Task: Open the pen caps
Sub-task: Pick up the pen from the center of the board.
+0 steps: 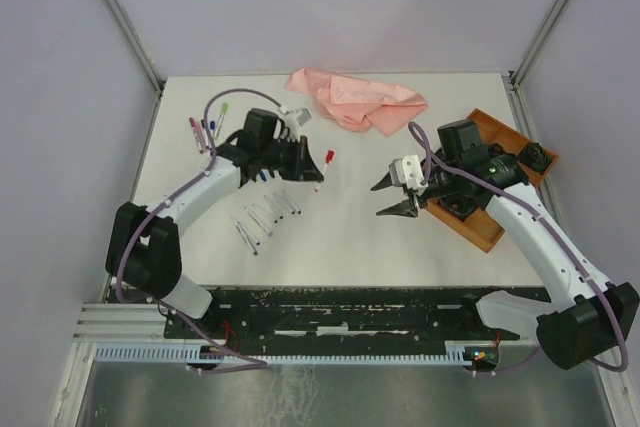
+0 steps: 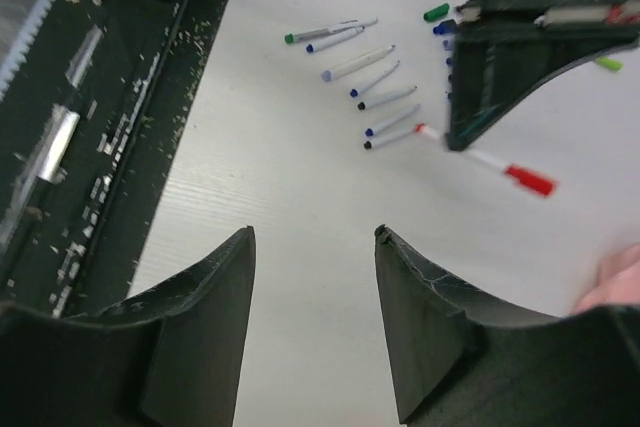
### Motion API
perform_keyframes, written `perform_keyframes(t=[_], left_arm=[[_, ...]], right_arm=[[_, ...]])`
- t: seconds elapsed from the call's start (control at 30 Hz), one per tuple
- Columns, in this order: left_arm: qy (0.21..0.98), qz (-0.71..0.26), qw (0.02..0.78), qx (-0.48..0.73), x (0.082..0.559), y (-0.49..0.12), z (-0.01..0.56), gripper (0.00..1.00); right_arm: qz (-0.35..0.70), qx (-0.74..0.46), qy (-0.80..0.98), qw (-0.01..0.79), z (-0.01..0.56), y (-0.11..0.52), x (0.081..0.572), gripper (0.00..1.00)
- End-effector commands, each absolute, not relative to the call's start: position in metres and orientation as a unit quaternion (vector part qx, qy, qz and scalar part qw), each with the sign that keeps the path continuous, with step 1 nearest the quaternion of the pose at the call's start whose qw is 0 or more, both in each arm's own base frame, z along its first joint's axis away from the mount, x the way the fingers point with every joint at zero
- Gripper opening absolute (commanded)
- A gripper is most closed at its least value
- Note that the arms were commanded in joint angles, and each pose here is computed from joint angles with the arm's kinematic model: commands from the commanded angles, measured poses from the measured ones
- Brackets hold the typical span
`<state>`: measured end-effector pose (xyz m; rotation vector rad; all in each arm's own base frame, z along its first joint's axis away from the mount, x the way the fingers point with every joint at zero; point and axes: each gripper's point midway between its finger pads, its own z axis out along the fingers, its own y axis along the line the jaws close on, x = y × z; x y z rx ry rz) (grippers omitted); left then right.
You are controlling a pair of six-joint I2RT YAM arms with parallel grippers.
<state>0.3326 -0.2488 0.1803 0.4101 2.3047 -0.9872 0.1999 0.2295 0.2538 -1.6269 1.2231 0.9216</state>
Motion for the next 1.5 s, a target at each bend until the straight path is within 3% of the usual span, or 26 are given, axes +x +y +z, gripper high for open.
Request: perform_keyframes(t=[0.0,0.23,0.67,1.0,1.13,1.2,1.27,1.33,1.47], left_arm=[[0.824,-0.483,0.23,0.188,0.271,-0.3,0.18,0.03],[0.8,-0.534,0.158,0.223,0.215,-0.348,0.159,0.03],[0.786,-0.55,0.12,0.255,0.194,-0.369,0.154,0.03],[0.78,-0.557,0.118,0.26,0.19,-0.371,0.159,0.03],[0.778,-0.561,0.122,0.257,0.191,-0.371,0.161,0.03],[0.776,-0.562,0.134,0.251,0.192,-0.371,0.167,0.12],[0.773,-0.564,0.153,0.248,0.194,-0.369,0.173,0.32],[0.762,-0.571,0.178,0.249,0.194,-0.366,0.185,0.45],[0.743,-0.577,0.241,0.239,0.196,-0.353,0.208,0.54]], right_arm=[[0.279,-0.744,0.381,0.472,0.241,0.223,0.2,0.6],[0.187,-0.812,0.353,0.425,0.193,0.227,0.208,0.63],[0.06,-0.883,0.303,0.353,0.141,0.238,0.222,0.56],[0.033,-0.906,0.279,0.317,0.127,0.243,0.219,0.35],[0.035,-0.911,0.27,0.311,0.126,0.244,0.215,0.23],[0.036,-0.909,0.275,0.313,0.129,0.245,0.215,0.15],[0.039,-0.903,0.287,0.317,0.134,0.246,0.216,0.07],[0.045,-0.895,0.302,0.326,0.14,0.249,0.217,0.02],[0.071,-0.873,0.341,0.341,0.152,0.255,0.218,0.0]])
